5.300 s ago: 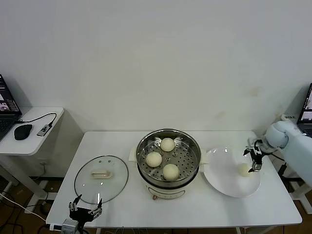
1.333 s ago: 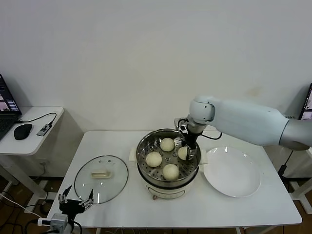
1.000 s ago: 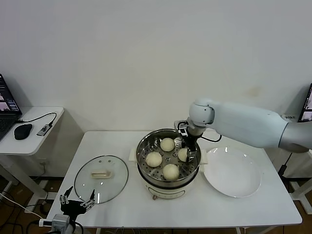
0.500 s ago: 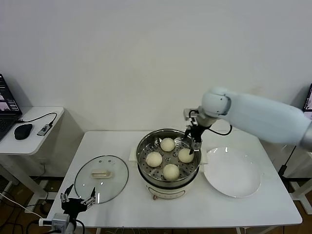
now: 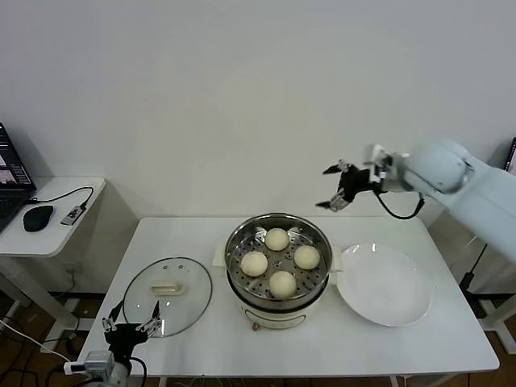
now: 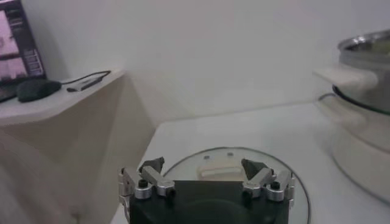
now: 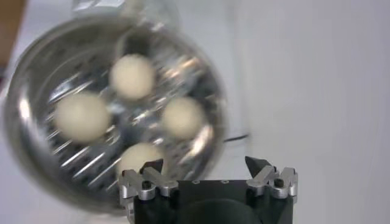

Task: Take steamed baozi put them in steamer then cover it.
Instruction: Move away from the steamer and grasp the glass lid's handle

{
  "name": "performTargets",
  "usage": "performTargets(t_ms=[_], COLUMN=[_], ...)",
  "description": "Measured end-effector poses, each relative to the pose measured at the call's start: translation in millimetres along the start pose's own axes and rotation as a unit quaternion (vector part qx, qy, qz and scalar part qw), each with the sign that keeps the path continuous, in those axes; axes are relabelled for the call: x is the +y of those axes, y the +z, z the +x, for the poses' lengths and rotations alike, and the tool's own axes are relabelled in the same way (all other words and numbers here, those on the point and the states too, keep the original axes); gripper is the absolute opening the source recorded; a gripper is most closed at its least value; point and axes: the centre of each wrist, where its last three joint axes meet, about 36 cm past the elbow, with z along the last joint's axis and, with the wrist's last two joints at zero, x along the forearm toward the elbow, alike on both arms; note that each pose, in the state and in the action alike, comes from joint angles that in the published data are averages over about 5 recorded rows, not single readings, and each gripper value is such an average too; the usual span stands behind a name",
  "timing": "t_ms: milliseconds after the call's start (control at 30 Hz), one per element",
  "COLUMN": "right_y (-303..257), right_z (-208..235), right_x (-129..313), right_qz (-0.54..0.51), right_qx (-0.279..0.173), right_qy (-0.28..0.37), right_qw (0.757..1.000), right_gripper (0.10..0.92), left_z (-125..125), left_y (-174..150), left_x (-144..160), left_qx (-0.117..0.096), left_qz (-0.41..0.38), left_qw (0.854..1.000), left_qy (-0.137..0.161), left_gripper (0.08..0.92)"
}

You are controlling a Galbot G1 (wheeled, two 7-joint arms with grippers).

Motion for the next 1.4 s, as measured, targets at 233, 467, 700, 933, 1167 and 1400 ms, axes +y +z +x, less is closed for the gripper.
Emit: performTargets(t_ms=[233,467,700,933,1167,1400], right_y=[38,100,176,223,238,240], right_z=[6,19,38,46,49,53], right_x=[50,102,176,259,307,332], right_qz=[-0.081,-0.199,-0.315,-0.386,-0.416,-0.423], right_qx=[-0.104,-0.193,-0.222,-0.191,-0.169,-0.157], right_qy=[0.088,0.205,0.332,0.394,0.421,0.43], right_qw=[0.987,0.939,0.861,0.811,0.789,0.782], right_gripper=[0.823,0.823,0.823,0.823,0.823,0.823], left_z=[0,-6,-14,-26,-45,-56], left_y=[-3,-4,-3,2,19,44], left_x=[-3,-2,-1,2,4,5], left_qx=[-0.006,-0.011,-0.025,-0.046,-0.085,-0.129], left_qz=[0.004,-0.001,-0.026,-0.112,-0.31,-0.482], left_qw=[1.0,1.0,0.999,0.992,0.942,0.861], left_qy=[0.005,0.002,-0.005,-0.04,-0.096,-0.098], left_gripper=[0.823,0.823,0.823,0.823,0.823,0.823])
